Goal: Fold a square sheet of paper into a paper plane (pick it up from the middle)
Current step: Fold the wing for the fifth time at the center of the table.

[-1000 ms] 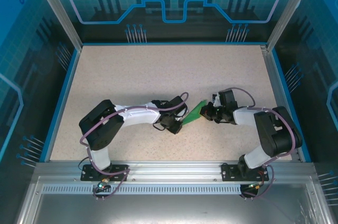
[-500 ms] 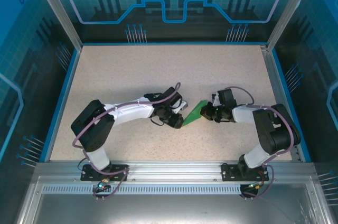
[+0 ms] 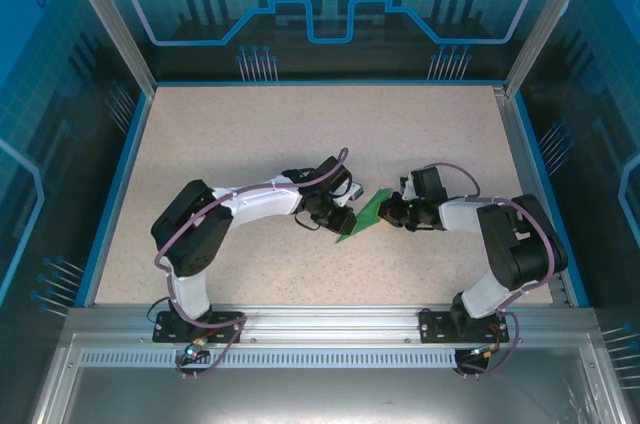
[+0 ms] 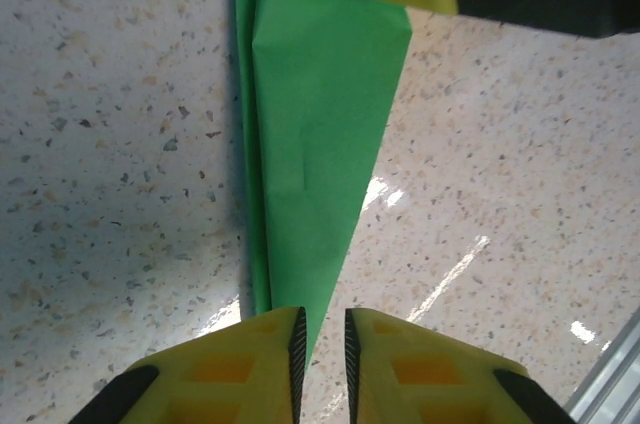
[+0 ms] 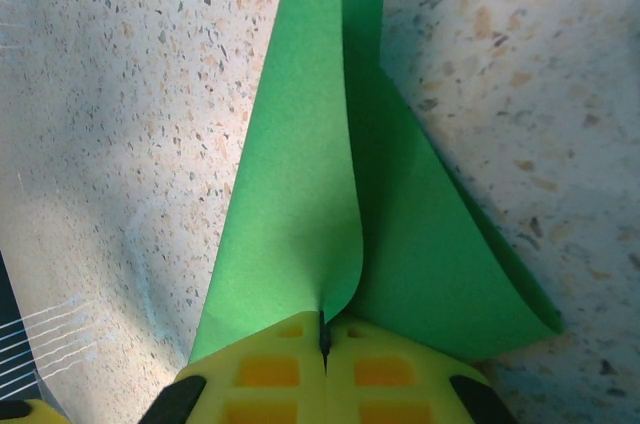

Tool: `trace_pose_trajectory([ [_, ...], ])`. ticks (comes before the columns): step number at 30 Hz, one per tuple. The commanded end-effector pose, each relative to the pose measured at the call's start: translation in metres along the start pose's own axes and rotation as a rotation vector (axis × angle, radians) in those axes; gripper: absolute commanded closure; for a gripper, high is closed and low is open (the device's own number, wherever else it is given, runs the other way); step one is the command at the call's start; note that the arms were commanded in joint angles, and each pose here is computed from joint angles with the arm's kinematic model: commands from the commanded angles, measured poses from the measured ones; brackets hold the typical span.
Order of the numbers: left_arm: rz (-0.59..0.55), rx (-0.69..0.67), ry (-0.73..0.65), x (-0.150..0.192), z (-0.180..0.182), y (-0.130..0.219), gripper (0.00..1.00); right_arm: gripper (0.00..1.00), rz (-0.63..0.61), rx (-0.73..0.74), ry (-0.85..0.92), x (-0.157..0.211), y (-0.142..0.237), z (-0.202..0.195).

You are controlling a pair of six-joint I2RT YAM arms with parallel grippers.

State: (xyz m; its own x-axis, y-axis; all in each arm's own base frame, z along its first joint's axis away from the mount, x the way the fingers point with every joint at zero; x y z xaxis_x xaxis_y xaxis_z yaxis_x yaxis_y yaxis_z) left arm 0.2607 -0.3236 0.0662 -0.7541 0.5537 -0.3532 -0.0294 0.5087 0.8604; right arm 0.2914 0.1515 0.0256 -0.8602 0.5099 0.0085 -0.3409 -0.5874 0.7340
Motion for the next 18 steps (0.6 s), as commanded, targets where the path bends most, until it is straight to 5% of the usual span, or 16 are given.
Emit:
trace_pose_trajectory([
  [1, 0.003, 0.025, -0.015, -0.006, -0.003, -0.004, 0.81, 1.00, 0.012, 0.059, -0.024, 0.002, -0.004, -0.017],
  [18, 0.064, -0.008, -0.040, 0.008, 0.002, -0.020, 0.85, 1.00, 0.015, 0.070, -0.032, 0.003, -0.006, -0.022],
])
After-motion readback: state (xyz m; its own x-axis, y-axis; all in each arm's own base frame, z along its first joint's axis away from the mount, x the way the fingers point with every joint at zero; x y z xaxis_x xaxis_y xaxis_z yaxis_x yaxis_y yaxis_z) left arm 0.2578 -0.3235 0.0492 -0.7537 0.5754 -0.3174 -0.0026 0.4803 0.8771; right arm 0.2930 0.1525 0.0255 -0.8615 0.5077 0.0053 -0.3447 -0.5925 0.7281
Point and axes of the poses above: each hand's point on the last joint's axis, 136 mm out from that joint toward the fingers, its own y axis back along the fingers, its own z axis along the line the jaws close on, x = y × z, the point moved 2 cm from there along y, back along the fingers, and after that the axes turned 11 degrees about -y, right-handed, at the moved point
